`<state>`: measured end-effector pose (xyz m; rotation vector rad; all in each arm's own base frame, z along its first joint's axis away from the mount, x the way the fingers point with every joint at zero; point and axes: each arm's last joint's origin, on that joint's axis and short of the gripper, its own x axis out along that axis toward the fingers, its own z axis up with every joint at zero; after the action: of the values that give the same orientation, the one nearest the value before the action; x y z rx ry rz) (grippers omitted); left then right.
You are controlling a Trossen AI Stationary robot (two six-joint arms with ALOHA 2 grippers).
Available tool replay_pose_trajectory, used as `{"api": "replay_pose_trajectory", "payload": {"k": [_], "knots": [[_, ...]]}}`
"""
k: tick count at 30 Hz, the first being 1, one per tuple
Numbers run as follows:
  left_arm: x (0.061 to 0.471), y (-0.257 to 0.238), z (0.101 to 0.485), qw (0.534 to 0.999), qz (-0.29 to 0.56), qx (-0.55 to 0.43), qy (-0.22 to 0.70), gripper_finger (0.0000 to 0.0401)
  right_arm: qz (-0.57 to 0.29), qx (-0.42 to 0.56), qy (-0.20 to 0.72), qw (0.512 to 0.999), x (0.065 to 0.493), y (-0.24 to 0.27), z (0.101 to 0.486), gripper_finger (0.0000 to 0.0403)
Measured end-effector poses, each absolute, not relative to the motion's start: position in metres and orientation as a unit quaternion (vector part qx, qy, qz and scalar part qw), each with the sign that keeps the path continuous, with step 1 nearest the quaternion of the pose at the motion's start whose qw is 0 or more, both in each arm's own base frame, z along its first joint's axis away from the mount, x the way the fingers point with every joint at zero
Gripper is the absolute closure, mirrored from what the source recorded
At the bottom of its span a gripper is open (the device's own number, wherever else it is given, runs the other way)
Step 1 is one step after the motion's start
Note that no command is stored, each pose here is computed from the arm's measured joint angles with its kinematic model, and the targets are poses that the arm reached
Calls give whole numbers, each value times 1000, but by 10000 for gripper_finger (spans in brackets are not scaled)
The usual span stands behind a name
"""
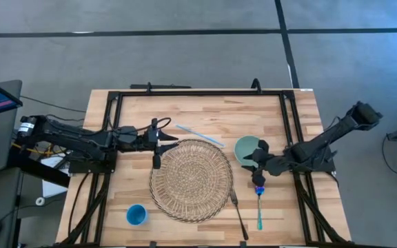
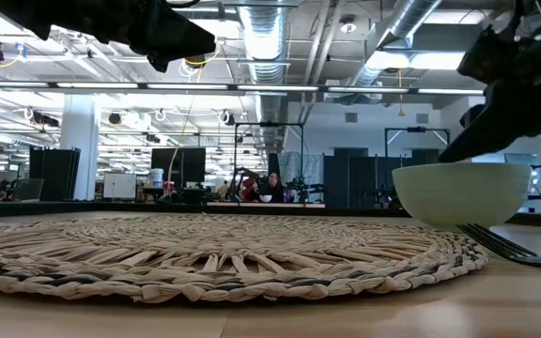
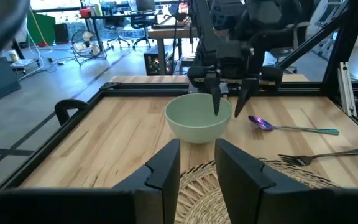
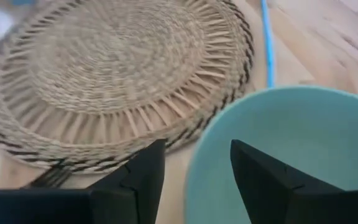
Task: Pick & Place Utensil
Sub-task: Put the green bowl on the brown mat
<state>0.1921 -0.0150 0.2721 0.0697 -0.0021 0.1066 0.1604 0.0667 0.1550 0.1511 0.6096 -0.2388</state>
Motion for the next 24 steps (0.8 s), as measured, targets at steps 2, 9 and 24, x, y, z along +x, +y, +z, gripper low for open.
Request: {"api": "replay_pose_trajectory", "payload": {"k": [2,9,24], "knots": [[192,-15,272,998,53,35,-1,300,-126,72,310,940,161,67,151,227],[192,-15,273,998,53,34,-4,300,-131,50,348,927,163,68,138,265],[192,-15,273,998,52,34,-5,300,-110,100,293,945,188,77,164,386]]}}
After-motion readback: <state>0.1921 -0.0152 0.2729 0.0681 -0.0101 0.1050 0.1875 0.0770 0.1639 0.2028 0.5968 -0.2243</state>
